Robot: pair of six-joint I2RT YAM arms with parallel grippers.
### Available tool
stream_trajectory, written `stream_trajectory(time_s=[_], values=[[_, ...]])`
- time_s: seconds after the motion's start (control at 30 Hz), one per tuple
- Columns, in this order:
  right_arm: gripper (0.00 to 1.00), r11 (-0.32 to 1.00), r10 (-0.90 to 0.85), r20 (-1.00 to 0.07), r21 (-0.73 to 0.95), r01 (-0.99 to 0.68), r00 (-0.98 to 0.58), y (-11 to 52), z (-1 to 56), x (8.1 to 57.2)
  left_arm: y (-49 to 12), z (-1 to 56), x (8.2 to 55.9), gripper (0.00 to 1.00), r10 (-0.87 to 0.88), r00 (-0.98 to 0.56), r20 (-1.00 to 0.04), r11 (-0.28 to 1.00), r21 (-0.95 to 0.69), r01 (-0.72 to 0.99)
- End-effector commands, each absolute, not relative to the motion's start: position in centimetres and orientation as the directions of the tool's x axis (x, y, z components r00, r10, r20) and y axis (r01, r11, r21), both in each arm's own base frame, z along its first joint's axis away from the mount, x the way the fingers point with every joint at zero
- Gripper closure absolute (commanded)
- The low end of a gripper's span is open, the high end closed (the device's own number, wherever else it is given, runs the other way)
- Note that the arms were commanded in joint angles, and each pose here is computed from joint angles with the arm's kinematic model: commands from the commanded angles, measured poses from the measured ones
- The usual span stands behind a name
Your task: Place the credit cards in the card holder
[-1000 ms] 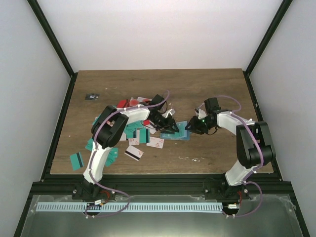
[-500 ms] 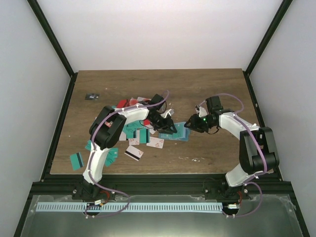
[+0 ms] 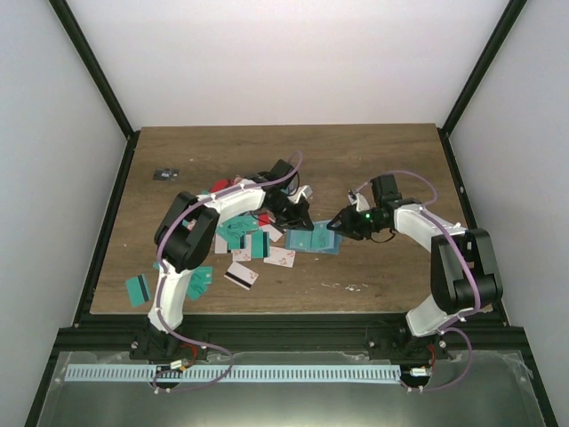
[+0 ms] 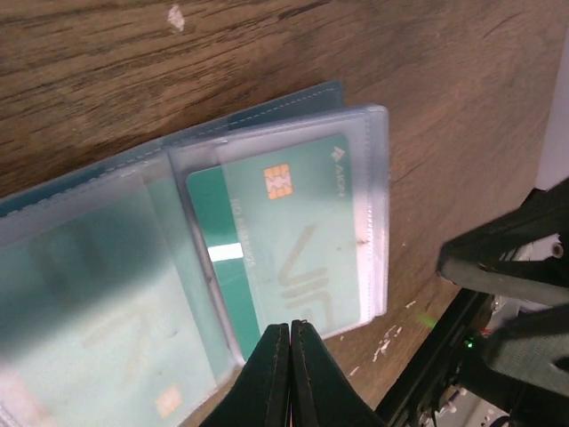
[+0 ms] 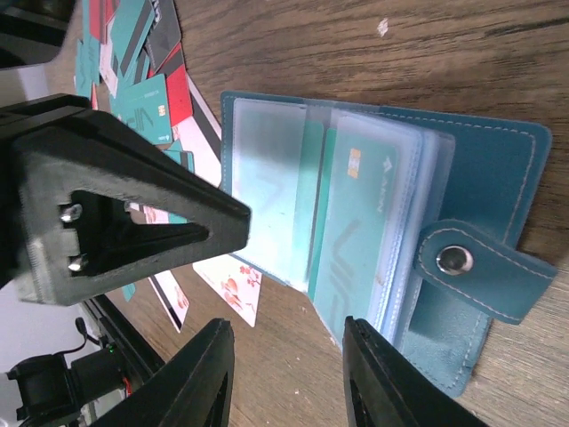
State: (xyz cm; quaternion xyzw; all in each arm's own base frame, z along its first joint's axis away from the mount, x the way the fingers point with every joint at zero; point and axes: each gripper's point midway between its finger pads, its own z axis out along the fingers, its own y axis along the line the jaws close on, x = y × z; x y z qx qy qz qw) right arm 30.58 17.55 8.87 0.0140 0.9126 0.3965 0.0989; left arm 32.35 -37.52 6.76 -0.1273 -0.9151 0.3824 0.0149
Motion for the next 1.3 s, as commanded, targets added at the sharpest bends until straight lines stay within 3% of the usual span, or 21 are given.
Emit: stream_trajectory(time_s=[0.0, 1.0, 1.27], values=[[0.64, 0.652, 0.096, -0.159, 0.756, -0.058, -0.983, 18.2, 8.9, 30.5, -37.6, 5.2, 32.7, 0.96, 0.249, -0.967, -0.052, 0.692, -0.689, 0.215], [0.63, 0.748, 0.036, -0.100, 0.662, -0.039, -0.994, 16.9, 4.6, 30.3, -37.4, -1.8, 31.6, 0.96, 0.242, -0.969, 0.048, 0.763, -0.627, 0.159], [0.63, 0.708, 0.040, -0.075, 0.706, -0.024, -0.996, 17.6, 3.7, 29.8, -37.2, -1.9, 31.1, 0.96, 0.239, -0.969, 0.056, 0.764, -0.627, 0.152]])
